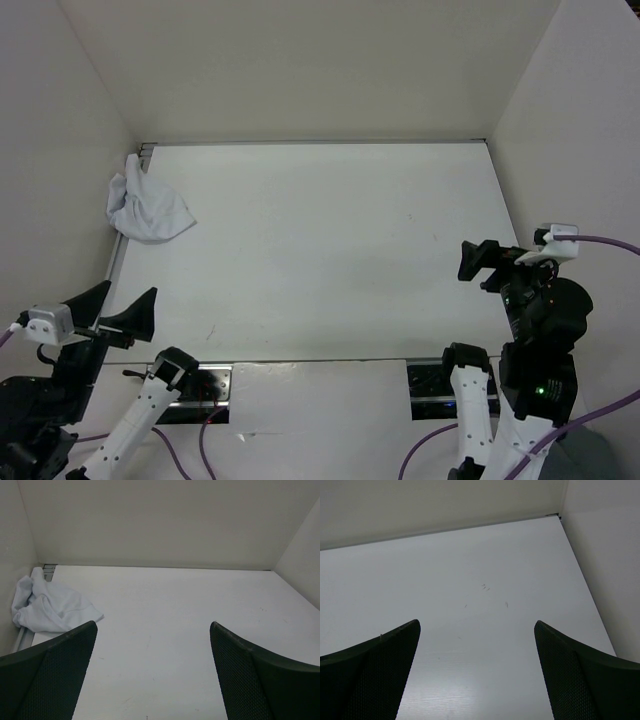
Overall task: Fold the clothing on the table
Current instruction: Move the skirt to the center of the board, then flatten the skirt out
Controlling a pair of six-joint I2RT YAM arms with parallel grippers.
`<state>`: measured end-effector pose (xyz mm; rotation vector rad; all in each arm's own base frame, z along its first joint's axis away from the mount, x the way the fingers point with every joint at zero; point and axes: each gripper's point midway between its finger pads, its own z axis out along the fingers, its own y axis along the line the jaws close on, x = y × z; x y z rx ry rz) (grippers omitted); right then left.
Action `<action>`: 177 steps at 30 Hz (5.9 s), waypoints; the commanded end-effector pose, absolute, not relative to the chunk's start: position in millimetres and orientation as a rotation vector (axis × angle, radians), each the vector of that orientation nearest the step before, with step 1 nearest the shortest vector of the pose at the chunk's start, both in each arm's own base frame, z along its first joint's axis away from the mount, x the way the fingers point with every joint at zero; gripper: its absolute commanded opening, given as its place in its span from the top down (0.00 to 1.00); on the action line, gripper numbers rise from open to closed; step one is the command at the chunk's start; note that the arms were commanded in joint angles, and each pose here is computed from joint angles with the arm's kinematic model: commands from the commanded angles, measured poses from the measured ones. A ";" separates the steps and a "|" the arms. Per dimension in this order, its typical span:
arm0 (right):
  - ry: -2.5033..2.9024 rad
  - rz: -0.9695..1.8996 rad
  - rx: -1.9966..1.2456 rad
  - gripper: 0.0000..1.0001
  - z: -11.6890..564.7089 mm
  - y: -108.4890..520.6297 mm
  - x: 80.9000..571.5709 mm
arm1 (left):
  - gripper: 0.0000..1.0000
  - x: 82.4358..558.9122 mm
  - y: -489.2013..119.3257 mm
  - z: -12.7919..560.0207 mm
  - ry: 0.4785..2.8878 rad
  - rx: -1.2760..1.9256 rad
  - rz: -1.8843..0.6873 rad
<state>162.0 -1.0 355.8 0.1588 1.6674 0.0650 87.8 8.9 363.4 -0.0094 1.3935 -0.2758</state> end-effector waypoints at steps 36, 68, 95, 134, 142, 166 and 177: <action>1.665 0.099 0.113 0.01 356.8 7.0 162.2 | 0.00 462.8 64.2 141.1 2.354 -0.770 0.612; 1.648 0.104 0.101 0.01 359.3 9.4 157.7 | 0.21 436.7 96.2 -10.7 2.636 -0.736 0.724; 1.636 0.065 0.139 0.01 360.5 2.0 155.7 | 0.91 386.4 -229.8 123.8 2.543 -0.296 -0.347; 1.560 0.032 0.143 0.01 369.7 2.5 137.0 | 0.01 284.4 -338.6 42.6 2.713 0.406 -0.470; 1.551 0.031 0.140 0.01 370.8 3.1 134.7 | 0.20 285.9 -354.0 48.5 2.625 0.435 -0.576; 1.541 0.023 0.145 0.01 371.8 2.5 132.4 | 0.23 276.5 -377.5 44.0 2.574 0.522 -0.615; 1.533 0.021 0.143 0.01 372.7 3.1 130.1 | 0.84 278.4 -374.8 50.5 2.561 0.512 -0.600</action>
